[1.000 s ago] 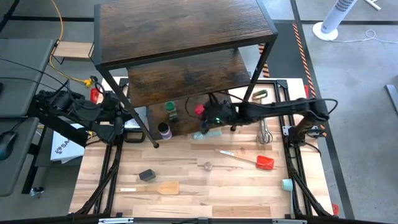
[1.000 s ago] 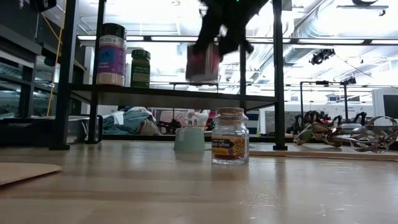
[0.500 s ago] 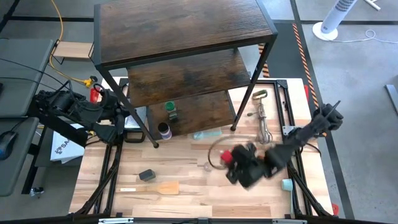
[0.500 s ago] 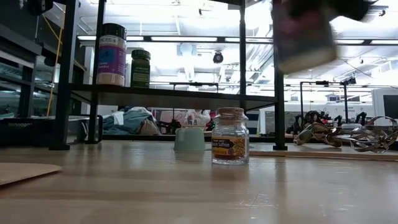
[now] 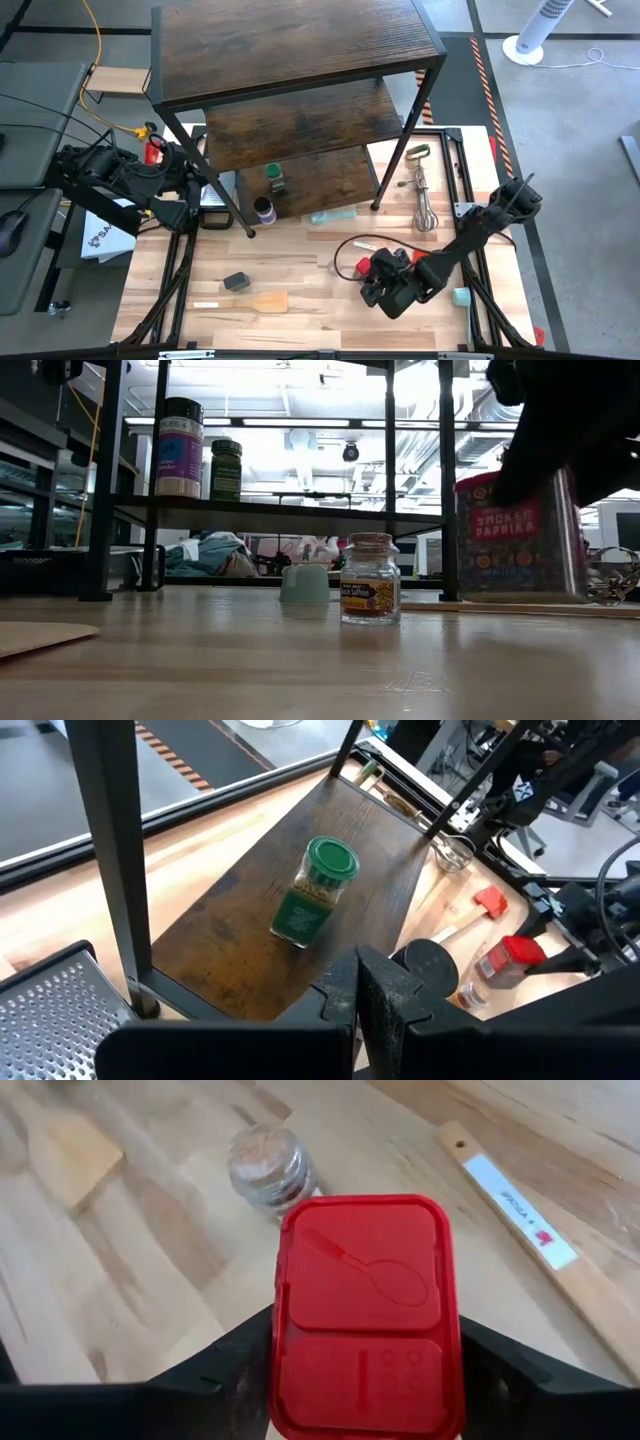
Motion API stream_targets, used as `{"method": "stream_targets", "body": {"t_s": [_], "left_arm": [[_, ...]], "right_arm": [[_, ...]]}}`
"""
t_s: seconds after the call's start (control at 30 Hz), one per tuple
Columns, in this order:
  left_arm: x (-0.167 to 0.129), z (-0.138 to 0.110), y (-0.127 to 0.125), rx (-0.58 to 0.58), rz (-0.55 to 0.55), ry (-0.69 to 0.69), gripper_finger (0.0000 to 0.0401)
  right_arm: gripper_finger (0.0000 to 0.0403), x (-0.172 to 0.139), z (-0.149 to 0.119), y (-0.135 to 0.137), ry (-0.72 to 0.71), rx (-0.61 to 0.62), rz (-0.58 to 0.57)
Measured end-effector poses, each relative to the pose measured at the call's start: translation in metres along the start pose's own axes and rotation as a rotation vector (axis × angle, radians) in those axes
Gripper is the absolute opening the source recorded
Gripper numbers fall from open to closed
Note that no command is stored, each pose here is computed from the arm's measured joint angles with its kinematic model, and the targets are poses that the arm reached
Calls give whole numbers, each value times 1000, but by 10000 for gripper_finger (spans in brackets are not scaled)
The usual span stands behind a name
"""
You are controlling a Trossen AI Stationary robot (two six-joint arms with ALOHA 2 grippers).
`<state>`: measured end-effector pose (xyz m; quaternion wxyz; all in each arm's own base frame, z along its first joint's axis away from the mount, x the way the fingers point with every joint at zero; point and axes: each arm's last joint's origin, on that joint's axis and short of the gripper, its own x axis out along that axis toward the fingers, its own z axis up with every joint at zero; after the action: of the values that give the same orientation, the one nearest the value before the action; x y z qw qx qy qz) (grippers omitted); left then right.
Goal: Shelf spices
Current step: Remove the red seasoning can from the shelf
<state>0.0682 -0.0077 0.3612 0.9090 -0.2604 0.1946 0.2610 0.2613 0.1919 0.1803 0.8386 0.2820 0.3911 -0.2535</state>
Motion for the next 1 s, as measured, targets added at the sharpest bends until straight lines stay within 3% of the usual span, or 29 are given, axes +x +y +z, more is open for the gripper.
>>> {"method": "stream_targets", "body": {"t_s": [0.2,0.53,0.77,1.0], "left_arm": [[0,-1,0,-1,-16,23,0],[0,-2,-1,-1,-38,53,0],[0,-2,-1,1,-44,64,0],[0,-2,-1,3,-42,65,0]], "right_arm": [[236,0,7,5,61,-139,33],[238,10,22,1,165,-229,44],[238,17,31,-8,358,-210,46],[230,20,37,-9,344,-209,56]]}}
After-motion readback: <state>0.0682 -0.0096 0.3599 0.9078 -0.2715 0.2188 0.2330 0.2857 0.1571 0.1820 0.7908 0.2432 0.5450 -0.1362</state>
